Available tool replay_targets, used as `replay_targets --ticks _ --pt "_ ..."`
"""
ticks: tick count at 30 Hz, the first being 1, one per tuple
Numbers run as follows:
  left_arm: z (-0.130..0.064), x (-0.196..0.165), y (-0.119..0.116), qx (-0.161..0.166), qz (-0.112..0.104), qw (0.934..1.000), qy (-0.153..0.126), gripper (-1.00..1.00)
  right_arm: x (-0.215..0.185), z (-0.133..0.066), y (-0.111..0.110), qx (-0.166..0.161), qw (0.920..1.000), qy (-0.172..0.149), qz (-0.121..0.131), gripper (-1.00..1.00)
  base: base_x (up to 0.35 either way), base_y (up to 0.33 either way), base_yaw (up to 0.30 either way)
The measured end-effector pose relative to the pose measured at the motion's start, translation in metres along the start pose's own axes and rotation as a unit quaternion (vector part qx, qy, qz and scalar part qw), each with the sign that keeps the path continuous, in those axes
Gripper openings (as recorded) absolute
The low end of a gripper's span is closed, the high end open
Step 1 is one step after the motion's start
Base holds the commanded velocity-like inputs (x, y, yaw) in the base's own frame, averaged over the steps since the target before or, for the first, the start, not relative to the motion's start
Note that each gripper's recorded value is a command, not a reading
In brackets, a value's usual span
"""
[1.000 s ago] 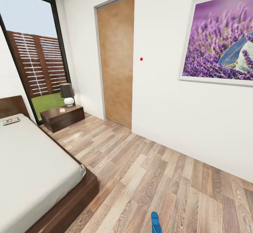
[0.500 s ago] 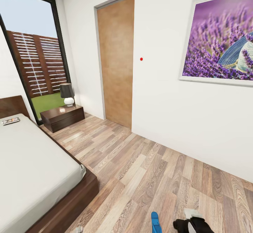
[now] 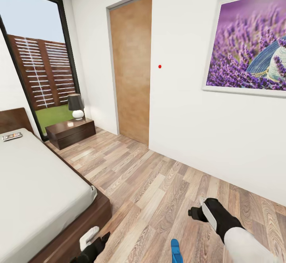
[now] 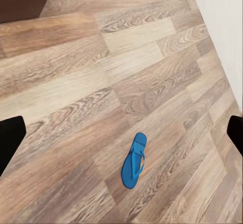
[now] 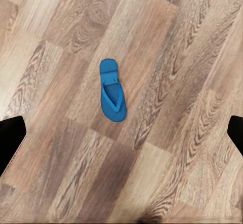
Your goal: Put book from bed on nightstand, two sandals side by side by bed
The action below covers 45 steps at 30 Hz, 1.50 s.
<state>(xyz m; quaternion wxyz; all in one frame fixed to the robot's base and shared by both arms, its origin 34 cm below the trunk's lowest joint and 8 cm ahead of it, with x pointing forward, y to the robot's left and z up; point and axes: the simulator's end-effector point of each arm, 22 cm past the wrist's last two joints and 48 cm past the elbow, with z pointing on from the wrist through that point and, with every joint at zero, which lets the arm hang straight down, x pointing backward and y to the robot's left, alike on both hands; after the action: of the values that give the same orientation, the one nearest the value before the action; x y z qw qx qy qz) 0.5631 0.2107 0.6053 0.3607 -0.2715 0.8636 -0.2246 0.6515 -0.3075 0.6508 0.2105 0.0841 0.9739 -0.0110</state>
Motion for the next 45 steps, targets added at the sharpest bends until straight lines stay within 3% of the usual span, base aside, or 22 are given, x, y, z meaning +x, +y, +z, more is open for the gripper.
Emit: replay_targets --ticks 6,11,22,27,36,45 --pt "0.008 -0.001 -0.028 0.029 -0.011 0.9995 -0.004 1.00 -0.044 -0.009 0.011 -0.005 0.9999 0.011 0.000 1.00 0.000 0.000 0.000" --pt "0.011 0.015 -0.041 0.047 -0.023 0.9976 0.044 1.00 -0.061 -0.011 0.021 -0.009 0.9999 0.008 -0.004 1.00 0.000 0.000 0.000" --pt "0.013 0.026 -0.044 0.065 -0.027 0.9930 0.095 1.00 -0.044 0.009 0.035 -0.023 0.9996 0.015 0.005 1.00 0.000 0.000 0.000" --pt "0.017 0.034 -0.041 0.068 -0.028 0.9916 0.106 1.00 -0.043 0.018 0.039 -0.024 0.9997 0.004 0.002 1.00 0.000 0.000 0.000" --pt "0.026 0.045 -0.033 0.069 -0.029 0.9909 0.112 1.00 -0.041 0.028 0.070 -0.038 0.9992 -0.009 -0.009 1.00 0.000 0.000 0.000" --pt "0.035 0.057 -0.024 0.071 -0.031 0.9906 0.113 1.00 -0.021 0.038 0.105 -0.057 0.9980 0.011 -0.026 1.00 0.000 0.000 0.000"
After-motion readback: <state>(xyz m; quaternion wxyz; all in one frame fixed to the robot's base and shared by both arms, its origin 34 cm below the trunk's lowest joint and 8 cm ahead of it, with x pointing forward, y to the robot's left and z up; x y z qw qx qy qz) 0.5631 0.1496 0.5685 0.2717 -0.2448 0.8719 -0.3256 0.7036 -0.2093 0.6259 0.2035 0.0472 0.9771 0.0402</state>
